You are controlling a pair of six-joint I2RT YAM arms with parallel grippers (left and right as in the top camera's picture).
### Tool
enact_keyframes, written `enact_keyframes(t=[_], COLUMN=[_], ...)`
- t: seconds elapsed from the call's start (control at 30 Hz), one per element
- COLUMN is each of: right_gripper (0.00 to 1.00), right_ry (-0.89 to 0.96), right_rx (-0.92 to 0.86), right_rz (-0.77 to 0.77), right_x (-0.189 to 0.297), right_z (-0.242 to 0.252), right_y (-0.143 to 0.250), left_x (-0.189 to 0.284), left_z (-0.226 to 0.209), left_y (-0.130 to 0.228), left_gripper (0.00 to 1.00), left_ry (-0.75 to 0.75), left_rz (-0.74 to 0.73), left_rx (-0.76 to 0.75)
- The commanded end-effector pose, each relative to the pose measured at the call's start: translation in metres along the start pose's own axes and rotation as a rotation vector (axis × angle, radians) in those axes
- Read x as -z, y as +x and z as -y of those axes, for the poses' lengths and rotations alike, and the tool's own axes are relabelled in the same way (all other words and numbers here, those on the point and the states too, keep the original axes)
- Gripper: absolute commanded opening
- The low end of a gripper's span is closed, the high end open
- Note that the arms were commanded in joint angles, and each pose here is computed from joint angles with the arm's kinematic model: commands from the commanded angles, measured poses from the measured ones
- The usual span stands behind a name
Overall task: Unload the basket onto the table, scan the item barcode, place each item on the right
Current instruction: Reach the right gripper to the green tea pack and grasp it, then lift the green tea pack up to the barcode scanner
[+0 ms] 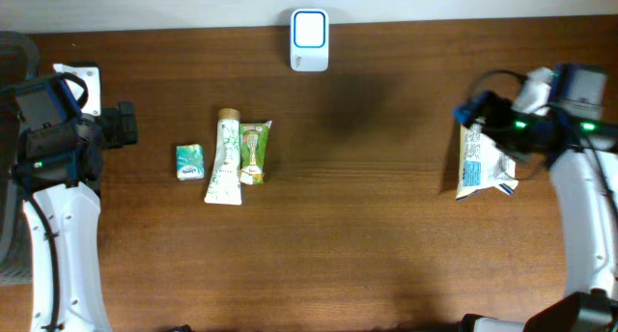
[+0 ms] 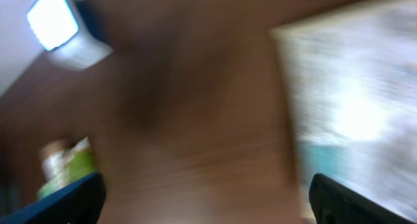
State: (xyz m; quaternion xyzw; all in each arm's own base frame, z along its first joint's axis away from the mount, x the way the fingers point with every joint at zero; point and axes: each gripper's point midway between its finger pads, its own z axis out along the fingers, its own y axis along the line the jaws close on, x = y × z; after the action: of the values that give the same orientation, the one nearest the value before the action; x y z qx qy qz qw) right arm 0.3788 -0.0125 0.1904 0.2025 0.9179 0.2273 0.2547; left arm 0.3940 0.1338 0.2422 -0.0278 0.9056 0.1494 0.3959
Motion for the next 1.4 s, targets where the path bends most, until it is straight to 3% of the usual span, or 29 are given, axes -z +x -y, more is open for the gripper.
enact_keyframes(t=[0.0,0.07,0.2,0.37,0.5,0.7,0.9,0.93,0.97,1.03,1.13,1.37], right_gripper=[0.93,0.77,0.67,0.67,0.65,0.44,0.17,0.05,0.04,0.04,0.04,0.04], right_ry=[-0.197,-0.313,-0.439,-0.288,-0.161,-0.049,0.014,0.016,-0.019,-0.323,-0.525,-0.939], right_rx=[0.131,0.209,0.287,0.462,0.516,0.532,0.508,0.508,0.521,0.565,0.632,0.752], right_rz=[-0.163,-0.241,-0.352,-0.392,-0.421,-0.488,-0.475,-0.481,-0.499,-0.579,-0.603,-0.504], right_x=[-0.057,-0.116,-0.189,-0.231,-0.253,-0.252,-0.257,-0.256,-0.253,-0.204,-0.155,-0.012], right_z=[-0.074,-0.147,-0.236,-0.276,-0.257,-0.227,-0.211,-0.210,-0.215,-0.253,-0.266,-0.273], right_y=[0.055,0.104,0.172,0.198,0.235,0.259,0.258,0.259,0.259,0.226,0.202,0.142], left_x=[0.006,0.006,0.006,0.006,0.006,0.006,0.006,0.006,0.006,0.006,0.006,0.006], left_z=[-0.004,-0.004,-0.004,-0.004,-0.004,-0.004,-0.004,-0.004,-0.004,-0.004,-0.004,-0.004], left_y=[-0.006,-0.006,-0.006,-0.006,-0.006,-0.006,-0.006,-0.006,-0.006,-0.006,-0.006,-0.006], left_gripper=[0.99,0.99,0.99,0.99,0.99,0.99,0.99,0.99,0.99,0.99,0.99,0.99], left_ry=[-0.011,-0.011,-0.011,-0.011,-0.011,-0.011,-0.011,-0.011,-0.011,-0.011,-0.011,-0.011], left_rz=[0.020,0.021,0.020,0.021,0.020,0.020,0.021,0.021,0.021,0.021,0.020,0.021], left_rx=[-0.009,-0.009,-0.009,-0.009,-0.009,-0.009,-0.009,-0.009,-0.009,-0.009,-0.009,-0.009])
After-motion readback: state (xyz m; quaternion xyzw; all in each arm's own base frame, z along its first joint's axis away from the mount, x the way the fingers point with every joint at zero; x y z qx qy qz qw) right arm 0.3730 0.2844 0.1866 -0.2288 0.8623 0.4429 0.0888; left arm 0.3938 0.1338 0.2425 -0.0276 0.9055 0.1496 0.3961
